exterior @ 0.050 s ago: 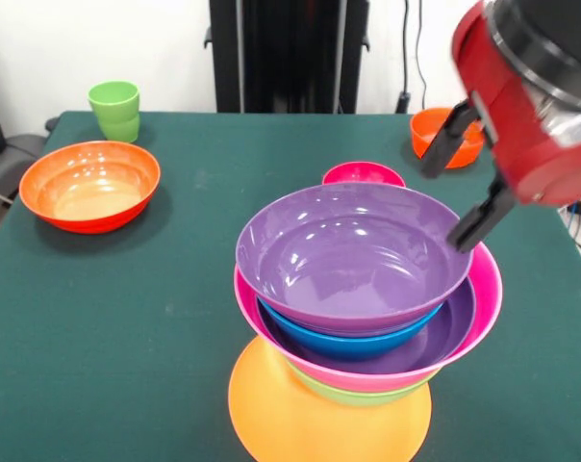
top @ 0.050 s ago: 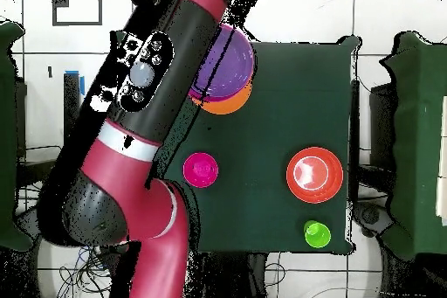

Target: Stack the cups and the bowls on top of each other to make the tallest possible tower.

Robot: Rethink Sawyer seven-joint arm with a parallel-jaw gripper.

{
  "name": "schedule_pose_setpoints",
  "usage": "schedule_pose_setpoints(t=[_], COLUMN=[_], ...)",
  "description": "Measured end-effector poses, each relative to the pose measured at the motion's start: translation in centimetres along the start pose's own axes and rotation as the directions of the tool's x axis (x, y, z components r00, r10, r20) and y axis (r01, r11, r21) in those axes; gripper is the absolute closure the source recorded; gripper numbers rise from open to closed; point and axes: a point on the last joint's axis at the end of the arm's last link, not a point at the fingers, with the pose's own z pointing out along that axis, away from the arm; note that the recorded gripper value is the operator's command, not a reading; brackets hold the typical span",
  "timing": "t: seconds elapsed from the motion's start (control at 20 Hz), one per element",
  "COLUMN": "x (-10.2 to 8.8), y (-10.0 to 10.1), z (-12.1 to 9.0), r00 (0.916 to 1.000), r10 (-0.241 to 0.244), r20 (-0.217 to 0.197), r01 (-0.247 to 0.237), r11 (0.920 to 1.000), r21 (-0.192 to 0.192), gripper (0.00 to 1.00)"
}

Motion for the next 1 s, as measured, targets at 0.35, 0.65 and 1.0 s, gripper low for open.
schedule_pose_setpoints(t=[0.35,0.65,1.0], x=[3.9,7.6,9.9], y=[-2.3,-4.1,-6.5], z=[0.4,2.1,4.1], r00=[0.9995,0.9974,0.9948], r10=[0.030,0.035,0.037], r20=[0.013,0.063,0.095], r01=[-0.030,-0.030,-0.031], r11=[0.9988,0.9974,0.9976], r21=[-0.040,-0.065,-0.062], gripper=[0.00,0.00,0.00])
